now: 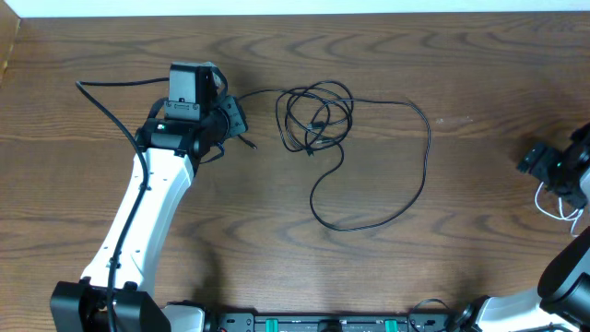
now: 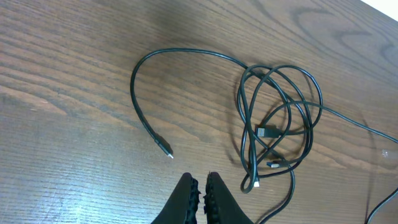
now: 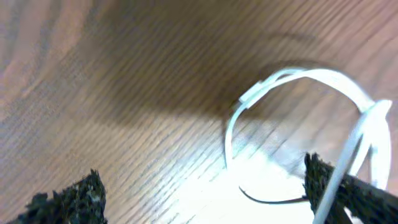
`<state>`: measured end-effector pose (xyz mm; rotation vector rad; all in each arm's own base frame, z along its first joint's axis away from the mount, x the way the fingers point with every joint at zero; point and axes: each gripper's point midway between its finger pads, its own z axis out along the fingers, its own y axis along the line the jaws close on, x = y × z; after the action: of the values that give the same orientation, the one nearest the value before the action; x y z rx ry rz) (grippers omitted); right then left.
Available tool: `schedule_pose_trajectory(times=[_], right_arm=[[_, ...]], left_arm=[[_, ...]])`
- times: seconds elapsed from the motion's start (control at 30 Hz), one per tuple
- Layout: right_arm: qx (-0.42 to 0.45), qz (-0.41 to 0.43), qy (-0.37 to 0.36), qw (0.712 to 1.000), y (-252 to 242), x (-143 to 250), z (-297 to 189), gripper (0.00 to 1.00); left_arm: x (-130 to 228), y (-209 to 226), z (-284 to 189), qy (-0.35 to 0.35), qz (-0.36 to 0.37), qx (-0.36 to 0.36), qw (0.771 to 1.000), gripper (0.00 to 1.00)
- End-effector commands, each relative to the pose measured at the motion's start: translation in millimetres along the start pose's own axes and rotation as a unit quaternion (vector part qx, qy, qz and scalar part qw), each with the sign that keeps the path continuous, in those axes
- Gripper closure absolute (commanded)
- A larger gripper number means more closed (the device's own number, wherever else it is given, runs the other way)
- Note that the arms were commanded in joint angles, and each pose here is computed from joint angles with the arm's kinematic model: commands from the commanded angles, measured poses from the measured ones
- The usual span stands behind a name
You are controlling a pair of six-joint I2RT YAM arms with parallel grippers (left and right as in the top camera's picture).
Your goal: Untangle cables
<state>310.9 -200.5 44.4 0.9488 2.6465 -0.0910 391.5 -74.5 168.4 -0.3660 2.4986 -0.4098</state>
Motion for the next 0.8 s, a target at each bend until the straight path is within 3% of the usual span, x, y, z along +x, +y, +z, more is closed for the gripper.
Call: schedule_pose_trajectory(times=[0.0, 0.27, 0.47, 0.77], right_arm=[[0.051, -0.014, -0.014, 0.998, -14.2, -19.0, -19.0, 0.01], [0.038, -0.027, -0.007, 0.999, -5.1, -35.9, -50.0, 0.01], [-0.154, -0.131, -0.007, 0.979, 92.0, -27.7, -63.2, 0.02], [-0.195, -0.287, -0.052, 0.936, 214.5, 1.3, -78.3, 0.01]], left_arm=[[-0.4, -0.4, 2.4, 0.003, -0.002, 0.001, 1.0, 0.92], [-0.4, -0.3, 2.4, 0.003, -0.002, 0.001, 1.0, 0.92], [-3.1, 5.7, 2.8, -0.005, -0.002, -0.016, 1.0, 0.92], [-2.7, 7.7, 4.4, -0.004, -0.002, -0.021, 1.0, 0.92]])
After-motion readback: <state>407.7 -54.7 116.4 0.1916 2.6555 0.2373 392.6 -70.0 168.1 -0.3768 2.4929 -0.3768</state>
